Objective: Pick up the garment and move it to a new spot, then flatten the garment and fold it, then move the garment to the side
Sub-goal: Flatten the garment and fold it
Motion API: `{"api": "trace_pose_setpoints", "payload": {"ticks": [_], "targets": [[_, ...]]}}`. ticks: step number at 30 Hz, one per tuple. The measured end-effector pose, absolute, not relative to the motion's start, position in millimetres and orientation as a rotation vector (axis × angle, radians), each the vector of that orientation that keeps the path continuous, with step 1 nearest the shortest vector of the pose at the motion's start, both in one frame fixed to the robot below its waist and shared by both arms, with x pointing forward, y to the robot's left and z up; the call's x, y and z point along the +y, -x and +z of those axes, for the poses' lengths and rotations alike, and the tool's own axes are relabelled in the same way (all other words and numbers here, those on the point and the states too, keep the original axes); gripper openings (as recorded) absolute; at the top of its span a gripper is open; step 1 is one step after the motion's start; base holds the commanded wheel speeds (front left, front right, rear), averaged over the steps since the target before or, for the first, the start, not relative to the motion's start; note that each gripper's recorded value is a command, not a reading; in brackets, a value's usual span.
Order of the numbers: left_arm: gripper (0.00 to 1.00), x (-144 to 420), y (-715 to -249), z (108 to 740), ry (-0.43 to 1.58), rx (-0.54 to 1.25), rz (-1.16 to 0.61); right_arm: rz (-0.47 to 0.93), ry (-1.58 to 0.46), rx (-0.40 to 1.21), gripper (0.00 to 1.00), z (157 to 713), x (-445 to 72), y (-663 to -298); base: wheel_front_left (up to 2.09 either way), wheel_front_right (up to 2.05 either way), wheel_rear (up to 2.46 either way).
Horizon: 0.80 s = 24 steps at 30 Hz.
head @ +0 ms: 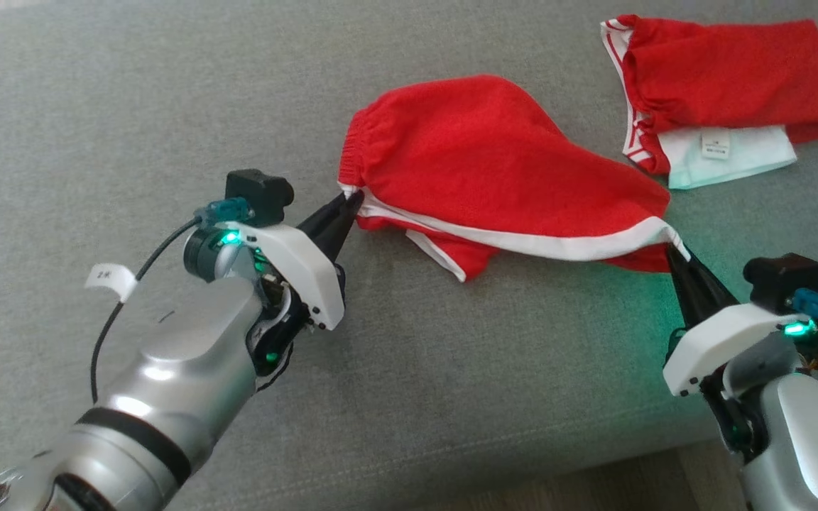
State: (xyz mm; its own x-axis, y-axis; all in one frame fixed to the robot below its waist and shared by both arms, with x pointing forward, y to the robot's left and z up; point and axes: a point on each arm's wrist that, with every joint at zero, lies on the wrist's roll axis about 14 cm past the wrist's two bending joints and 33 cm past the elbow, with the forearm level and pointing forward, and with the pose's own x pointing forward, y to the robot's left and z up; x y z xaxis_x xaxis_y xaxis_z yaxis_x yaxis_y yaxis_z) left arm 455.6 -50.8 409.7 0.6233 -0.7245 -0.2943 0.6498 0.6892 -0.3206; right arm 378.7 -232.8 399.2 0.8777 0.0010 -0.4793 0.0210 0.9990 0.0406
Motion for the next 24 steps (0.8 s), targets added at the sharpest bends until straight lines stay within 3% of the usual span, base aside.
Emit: {"api": "trace_pose_setpoints", "payload": {"ticks": [10,24], "targets": [[0.0,-32.3,-449.8,451.3,0.161,0.313,-0.79,0.079,0.03,0.316,0.0,452.6,-219.9,-404.9,0.0,0.0,0.0],[0.0,17.3,-430.1,574.8,0.059,0.028,-0.738,0.244,0.204,-0.143,0.0,622.5,-178.5,-442.7,0.0,0.0,0.0]]}}
